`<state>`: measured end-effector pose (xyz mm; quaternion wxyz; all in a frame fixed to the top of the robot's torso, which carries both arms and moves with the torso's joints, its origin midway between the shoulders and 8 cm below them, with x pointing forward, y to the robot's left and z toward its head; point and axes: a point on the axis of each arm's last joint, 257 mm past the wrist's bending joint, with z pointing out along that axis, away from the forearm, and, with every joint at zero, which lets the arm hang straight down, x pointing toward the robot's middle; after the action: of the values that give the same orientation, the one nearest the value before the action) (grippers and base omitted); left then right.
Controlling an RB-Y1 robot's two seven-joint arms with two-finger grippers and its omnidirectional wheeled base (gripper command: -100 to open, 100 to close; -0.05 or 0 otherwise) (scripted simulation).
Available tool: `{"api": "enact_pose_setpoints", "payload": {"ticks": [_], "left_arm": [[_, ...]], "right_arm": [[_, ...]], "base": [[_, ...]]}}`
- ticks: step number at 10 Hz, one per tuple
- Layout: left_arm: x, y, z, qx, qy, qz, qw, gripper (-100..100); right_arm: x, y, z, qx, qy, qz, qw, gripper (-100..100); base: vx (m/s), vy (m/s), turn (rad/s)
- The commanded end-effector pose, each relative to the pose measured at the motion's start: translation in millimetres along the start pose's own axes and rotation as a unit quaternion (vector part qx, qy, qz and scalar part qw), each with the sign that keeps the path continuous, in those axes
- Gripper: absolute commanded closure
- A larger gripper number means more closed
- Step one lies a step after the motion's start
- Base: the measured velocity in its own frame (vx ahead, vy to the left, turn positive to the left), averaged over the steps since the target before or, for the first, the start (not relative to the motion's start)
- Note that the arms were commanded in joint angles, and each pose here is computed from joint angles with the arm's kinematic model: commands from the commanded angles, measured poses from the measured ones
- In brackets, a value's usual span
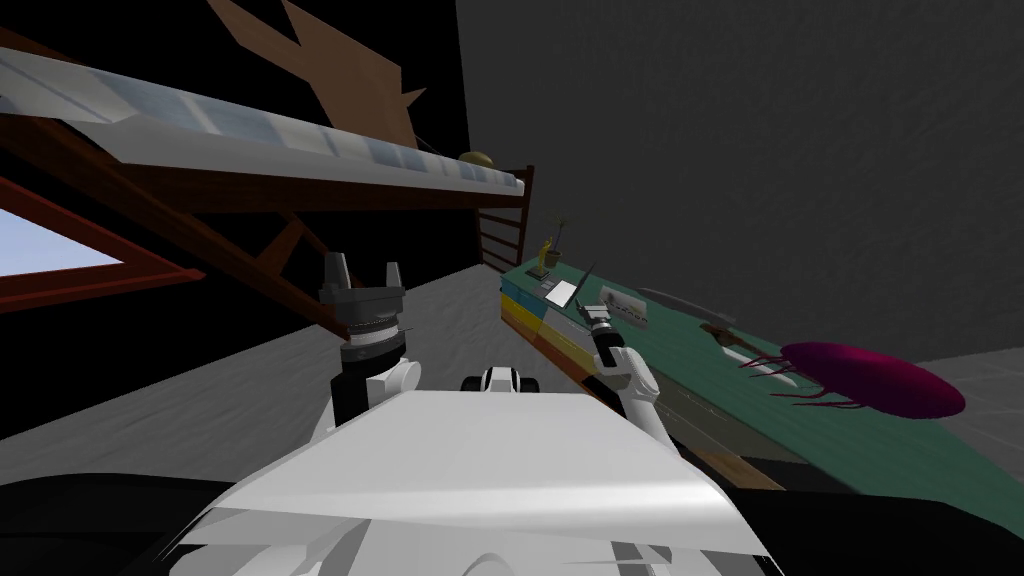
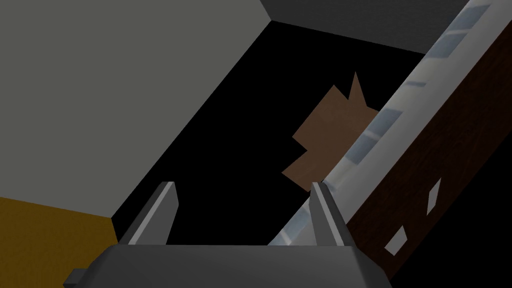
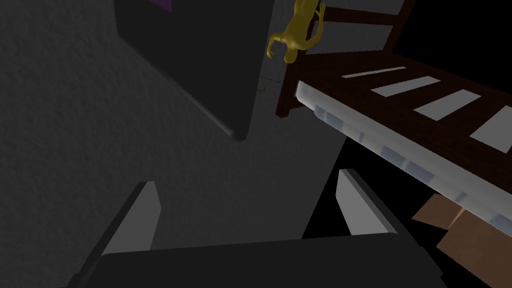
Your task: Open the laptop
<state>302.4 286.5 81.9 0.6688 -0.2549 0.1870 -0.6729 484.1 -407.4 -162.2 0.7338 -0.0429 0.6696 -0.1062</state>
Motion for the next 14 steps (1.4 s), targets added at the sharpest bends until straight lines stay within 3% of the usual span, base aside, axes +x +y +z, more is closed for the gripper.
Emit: {"api": "enact_pose_setpoints", "payload": {"ticks": [1,2,5,12,13,14], "left_arm": [[0.0,0.0,0.0,0.0,0.0,0.0,1.0,0],[0.0,0.0,0.0,0.0,0.0,0.0,1.0,0],[0.0,0.0,0.0,0.0,0.0,0.0,1.0,0],[0.0,0.0,0.0,0.0,0.0,0.0,1.0,0],[0.0,0.0,0.0,0.0,0.0,0.0,1.0,0],[0.0,0.0,0.0,0.0,0.0,0.0,1.0,0]], "right_arm": [[15.7,-30.7,7.4,0.028,0.028,-0.083,0.9958,-100],[15.7,-30.7,7.4,0.028,0.028,-0.084,0.9957,-100],[29.5,-75.9,14.6,0.064,0.062,-0.188,0.9781,-100],[33.8,-164.3,20.1,0.127,0.119,-0.362,0.9156,-100],[32.4,-179.0,20.0,0.137,0.128,-0.389,0.9021,-100],[32.4,-179.0,20.0,0.137,0.128,-0.389,0.9021,-100]], "base": [[0.039,0.08,0.111],[0.028,0.073,0.035],[0.029,0.083,0.095],[0.041,0.081,0.081],[0.033,0.058,0.083],[0.026,0.044,0.03]]}}
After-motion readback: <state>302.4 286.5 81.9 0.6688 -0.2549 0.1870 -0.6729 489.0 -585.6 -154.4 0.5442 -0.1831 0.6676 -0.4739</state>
